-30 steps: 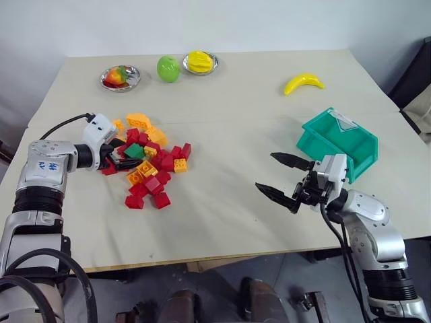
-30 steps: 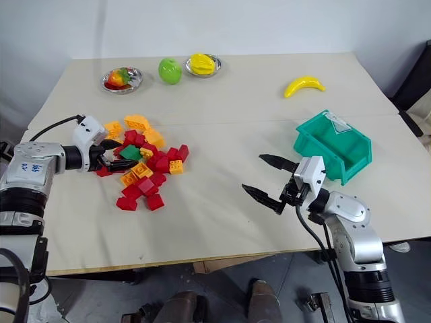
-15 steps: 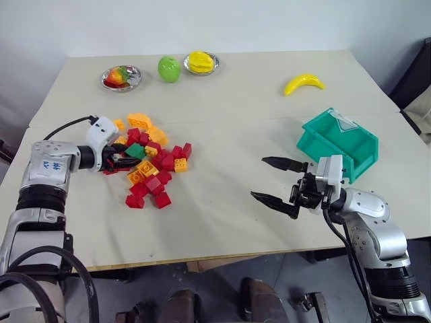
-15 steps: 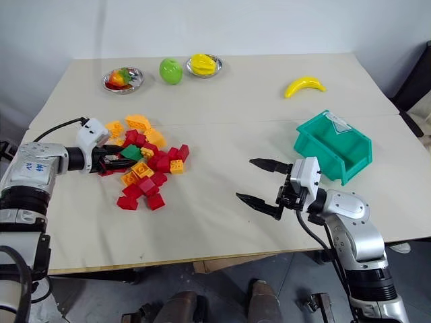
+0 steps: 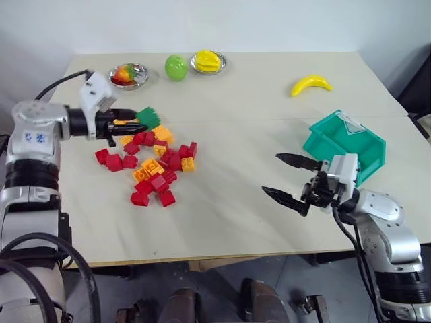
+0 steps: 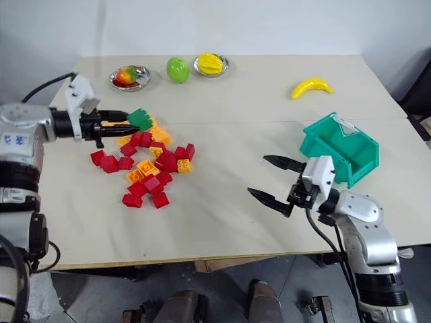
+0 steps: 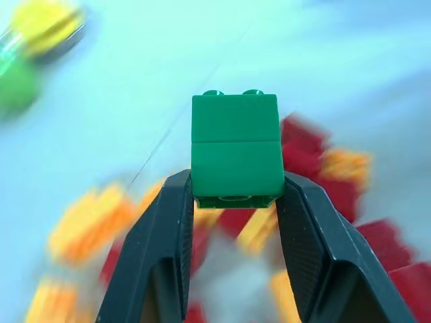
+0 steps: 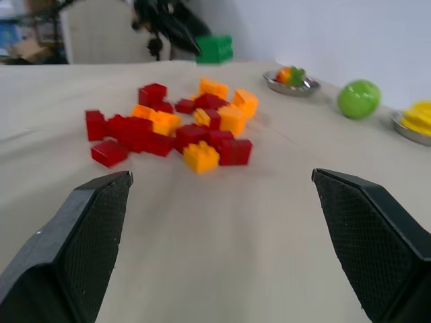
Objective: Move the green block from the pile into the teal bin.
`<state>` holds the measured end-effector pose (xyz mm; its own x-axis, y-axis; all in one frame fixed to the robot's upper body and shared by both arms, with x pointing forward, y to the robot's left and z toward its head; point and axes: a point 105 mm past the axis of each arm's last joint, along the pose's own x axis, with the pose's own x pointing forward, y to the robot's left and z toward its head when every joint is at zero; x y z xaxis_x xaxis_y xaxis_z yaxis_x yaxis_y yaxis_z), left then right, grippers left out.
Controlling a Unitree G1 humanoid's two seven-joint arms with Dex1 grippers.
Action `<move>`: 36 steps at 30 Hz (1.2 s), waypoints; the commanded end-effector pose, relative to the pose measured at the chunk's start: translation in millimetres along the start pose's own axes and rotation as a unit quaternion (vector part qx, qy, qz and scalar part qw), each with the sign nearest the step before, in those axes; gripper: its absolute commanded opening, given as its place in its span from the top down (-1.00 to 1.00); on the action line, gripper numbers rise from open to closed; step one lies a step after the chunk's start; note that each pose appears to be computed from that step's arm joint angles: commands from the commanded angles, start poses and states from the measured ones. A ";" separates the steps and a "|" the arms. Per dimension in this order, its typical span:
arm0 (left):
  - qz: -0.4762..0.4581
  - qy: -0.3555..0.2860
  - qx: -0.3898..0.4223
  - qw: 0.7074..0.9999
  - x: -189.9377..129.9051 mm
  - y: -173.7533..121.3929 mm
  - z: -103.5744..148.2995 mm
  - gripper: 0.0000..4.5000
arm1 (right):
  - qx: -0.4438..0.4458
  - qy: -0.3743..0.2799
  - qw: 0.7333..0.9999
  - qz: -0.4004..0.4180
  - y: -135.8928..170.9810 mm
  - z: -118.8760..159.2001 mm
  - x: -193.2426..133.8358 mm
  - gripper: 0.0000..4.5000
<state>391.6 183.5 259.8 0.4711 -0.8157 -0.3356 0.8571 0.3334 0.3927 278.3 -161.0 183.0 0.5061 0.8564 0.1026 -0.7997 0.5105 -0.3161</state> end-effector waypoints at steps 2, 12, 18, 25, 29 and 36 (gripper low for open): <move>-0.142 -0.043 0.044 0.988 72.1 -40.4 41.2 0.36 | -0.038 0.014 0.998 -0.047 -8.2 14.5 -24.1 -1.00; -0.246 0.019 0.107 0.963 199.4 -124.6 16.4 0.36 | -0.024 0.083 0.985 -0.149 6.8 10.5 -79.7 -1.00; -0.247 -0.041 0.069 0.966 208.5 -132.9 29.2 -0.33 | -0.014 0.083 0.981 -0.177 20.1 11.0 -82.7 -1.00; -0.204 -0.149 0.065 0.965 168.4 -97.5 42.9 -0.99 | -0.013 0.105 0.977 -0.184 19.5 7.1 -93.9 -1.00; -0.136 -0.201 0.067 0.968 113.4 -67.4 20.1 -0.99 | 0.004 0.139 0.973 -0.182 13.1 0.7 -110.4 -1.00; -0.014 -0.194 0.022 0.981 17.1 -58.5 -29.5 -0.99 | 0.022 0.166 0.982 -0.091 -6.5 -10.1 -92.5 -1.00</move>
<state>365.7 160.3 179.6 0.3191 -0.9453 -0.0671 0.8894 0.2742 0.3659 232.4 -253.8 160.4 0.7565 0.6350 -0.1563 -0.6514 0.7106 -0.2660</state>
